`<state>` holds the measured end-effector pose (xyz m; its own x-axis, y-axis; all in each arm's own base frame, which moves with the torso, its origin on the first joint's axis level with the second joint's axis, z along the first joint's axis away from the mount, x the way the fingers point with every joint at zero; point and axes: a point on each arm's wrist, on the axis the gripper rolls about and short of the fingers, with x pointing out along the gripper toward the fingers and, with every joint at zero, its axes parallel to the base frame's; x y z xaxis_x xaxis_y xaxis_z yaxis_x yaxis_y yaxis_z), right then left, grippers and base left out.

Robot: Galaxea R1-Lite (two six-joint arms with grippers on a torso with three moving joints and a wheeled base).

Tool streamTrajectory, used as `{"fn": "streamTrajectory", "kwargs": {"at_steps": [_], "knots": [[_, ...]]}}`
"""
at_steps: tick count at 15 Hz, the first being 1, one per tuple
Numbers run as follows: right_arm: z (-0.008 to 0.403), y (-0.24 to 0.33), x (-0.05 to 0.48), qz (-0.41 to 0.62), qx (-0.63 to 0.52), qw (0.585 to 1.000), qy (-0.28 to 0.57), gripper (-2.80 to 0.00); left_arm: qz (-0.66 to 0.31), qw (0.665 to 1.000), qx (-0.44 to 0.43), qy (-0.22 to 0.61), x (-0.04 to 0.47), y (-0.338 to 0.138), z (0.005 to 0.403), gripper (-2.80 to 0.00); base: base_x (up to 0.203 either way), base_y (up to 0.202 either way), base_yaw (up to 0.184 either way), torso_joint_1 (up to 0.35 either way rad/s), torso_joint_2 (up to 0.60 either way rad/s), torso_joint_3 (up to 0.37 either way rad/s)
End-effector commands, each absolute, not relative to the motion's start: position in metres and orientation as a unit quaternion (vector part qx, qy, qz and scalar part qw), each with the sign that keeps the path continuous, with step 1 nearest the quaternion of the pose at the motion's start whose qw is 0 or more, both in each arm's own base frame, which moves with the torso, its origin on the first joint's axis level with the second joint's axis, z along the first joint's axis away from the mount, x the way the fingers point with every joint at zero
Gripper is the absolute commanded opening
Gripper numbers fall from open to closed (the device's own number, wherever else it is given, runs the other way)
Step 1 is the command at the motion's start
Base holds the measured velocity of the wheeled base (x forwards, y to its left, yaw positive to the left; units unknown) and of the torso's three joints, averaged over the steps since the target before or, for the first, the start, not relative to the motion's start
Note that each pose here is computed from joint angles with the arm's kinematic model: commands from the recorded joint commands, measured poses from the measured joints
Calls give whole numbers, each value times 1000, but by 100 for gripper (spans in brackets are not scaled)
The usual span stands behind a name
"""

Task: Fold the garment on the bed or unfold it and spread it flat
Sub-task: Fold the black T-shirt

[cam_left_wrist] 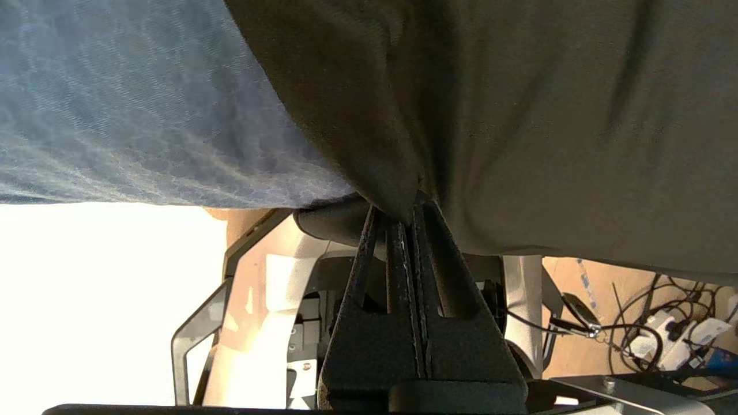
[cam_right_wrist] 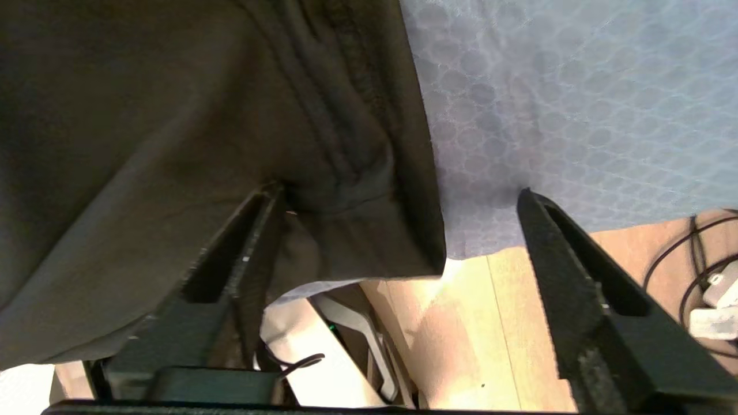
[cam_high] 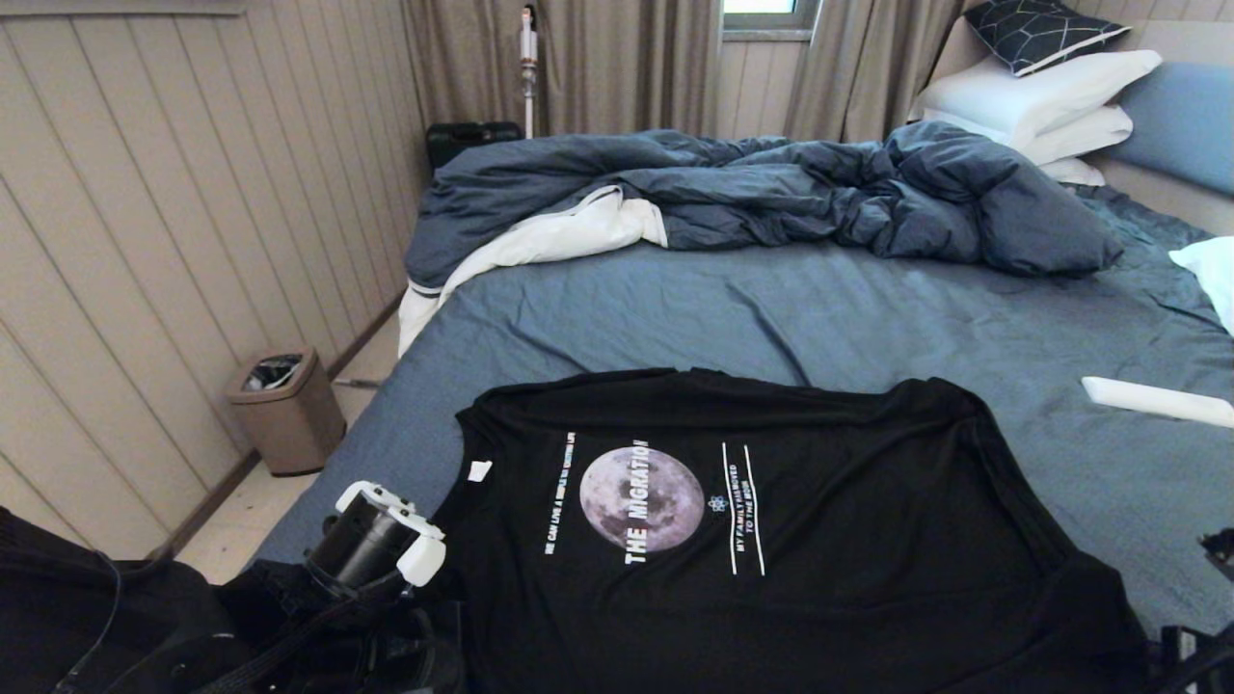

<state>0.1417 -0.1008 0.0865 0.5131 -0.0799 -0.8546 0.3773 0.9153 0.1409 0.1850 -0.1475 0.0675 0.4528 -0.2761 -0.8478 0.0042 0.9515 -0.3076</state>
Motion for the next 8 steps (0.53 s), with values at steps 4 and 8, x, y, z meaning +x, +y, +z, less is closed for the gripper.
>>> {"fn": "streamTrajectory", "kwargs": {"at_steps": [4,8], "knots": [[74,-102,146,-126,165,847,490,0,-80,841,-131,519,185,-147,65,-280,0,0,0,0,0,0],[75,-102,147,-123,163,849,488,-280,-78,839,-129,522,185,-148,65,-280,0,0,0,0,0,0]]}}
